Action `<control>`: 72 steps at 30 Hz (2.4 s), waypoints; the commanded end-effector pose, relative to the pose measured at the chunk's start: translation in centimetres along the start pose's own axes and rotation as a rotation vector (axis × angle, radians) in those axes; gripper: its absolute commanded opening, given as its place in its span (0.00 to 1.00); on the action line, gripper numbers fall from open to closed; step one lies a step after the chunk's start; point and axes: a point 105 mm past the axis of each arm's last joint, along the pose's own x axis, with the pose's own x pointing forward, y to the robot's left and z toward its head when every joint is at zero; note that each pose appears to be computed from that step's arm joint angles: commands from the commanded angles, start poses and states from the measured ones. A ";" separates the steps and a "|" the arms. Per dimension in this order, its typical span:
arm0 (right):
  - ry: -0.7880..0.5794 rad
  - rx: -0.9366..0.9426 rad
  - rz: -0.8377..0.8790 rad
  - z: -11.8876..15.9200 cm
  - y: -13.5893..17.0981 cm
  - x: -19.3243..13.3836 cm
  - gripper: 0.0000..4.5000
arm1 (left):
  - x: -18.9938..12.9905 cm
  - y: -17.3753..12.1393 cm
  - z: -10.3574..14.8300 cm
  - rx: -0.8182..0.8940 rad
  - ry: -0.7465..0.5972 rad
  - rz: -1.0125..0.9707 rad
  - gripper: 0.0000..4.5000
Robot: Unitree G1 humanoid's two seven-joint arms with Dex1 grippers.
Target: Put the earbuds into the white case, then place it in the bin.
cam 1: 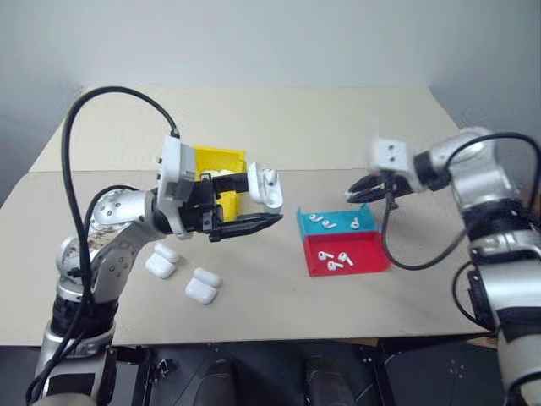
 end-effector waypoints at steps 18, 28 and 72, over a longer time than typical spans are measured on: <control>-0.849 0.354 -0.028 15.6 9.9 -2.8 0.14 | 3.3 0.6 0.9 -0.017 -0.098 -0.118 0.62; -0.755 0.341 -0.059 14.9 10.3 -0.8 0.14 | 3.2 0.7 1.1 -0.006 -0.095 -0.133 0.62; -0.304 -0.400 0.085 18.3 3.6 -1.9 0.00 | 5.8 2.6 -0.9 0.007 -0.040 -0.088 0.62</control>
